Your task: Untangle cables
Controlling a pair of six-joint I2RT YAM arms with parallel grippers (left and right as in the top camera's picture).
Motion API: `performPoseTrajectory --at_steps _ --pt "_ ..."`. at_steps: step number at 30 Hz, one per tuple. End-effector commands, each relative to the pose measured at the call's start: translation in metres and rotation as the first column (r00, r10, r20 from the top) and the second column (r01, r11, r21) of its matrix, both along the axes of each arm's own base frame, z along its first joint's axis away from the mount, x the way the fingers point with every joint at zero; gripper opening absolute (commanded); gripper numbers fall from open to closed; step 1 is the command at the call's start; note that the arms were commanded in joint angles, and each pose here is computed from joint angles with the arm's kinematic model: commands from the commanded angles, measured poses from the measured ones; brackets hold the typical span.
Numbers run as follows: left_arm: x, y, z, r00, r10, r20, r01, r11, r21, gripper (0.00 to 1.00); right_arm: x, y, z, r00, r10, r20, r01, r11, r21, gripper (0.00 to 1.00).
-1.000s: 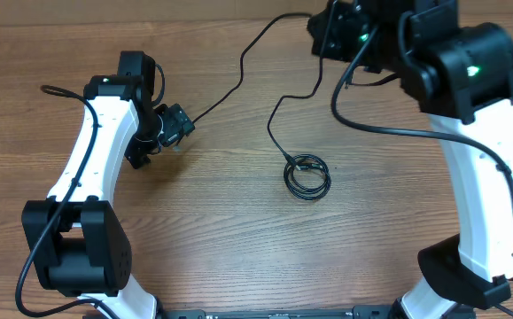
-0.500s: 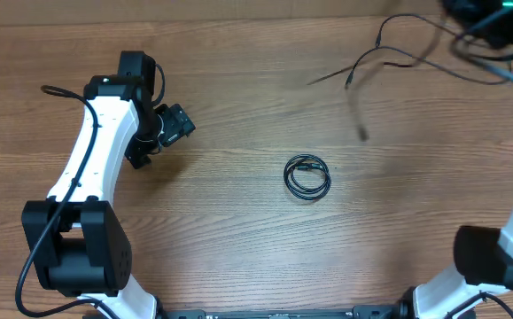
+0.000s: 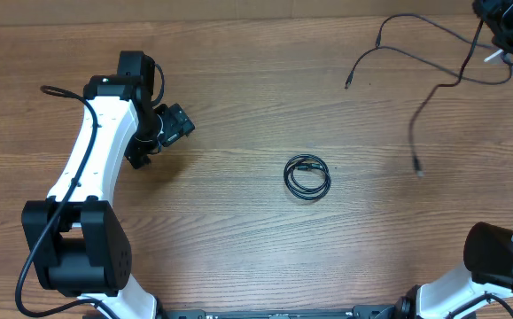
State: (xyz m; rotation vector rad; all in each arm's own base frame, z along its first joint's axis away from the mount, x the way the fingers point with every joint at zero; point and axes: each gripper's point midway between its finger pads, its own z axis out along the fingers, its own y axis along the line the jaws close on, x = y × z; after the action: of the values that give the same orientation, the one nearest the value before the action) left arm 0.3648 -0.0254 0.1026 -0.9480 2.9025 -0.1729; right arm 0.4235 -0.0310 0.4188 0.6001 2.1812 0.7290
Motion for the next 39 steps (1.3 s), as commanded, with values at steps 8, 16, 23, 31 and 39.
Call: performPoseTrajectory --at_steps 8,16,23,31,39 --pt "0.001 0.001 0.004 1.0 -0.026 0.015 0.026 1.0 0.009 1.0 -0.007 0.019 0.011 0.995 0.091 0.039 -0.092 0.995 0.043 0.04" --pt "0.002 0.001 0.004 1.0 -0.026 0.018 0.026 1.0 0.009 1.0 -0.007 0.013 -0.019 0.995 0.062 -0.083 -0.057 0.997 0.059 0.04" --pt "0.002 0.001 0.004 0.999 -0.026 0.021 0.026 1.0 0.009 0.99 -0.006 0.021 -0.036 0.984 0.118 -0.131 -0.112 0.992 0.05 0.04" --pt "0.003 0.001 0.004 0.999 -0.026 0.023 0.026 1.0 0.009 1.0 -0.008 0.05 -0.037 0.972 0.195 -0.133 -0.191 0.981 0.042 0.04" --pt "0.003 0.001 0.004 0.999 -0.026 0.024 0.026 1.0 0.009 1.0 -0.012 0.072 -0.036 0.957 0.26 -0.133 -0.252 0.965 0.071 0.04"
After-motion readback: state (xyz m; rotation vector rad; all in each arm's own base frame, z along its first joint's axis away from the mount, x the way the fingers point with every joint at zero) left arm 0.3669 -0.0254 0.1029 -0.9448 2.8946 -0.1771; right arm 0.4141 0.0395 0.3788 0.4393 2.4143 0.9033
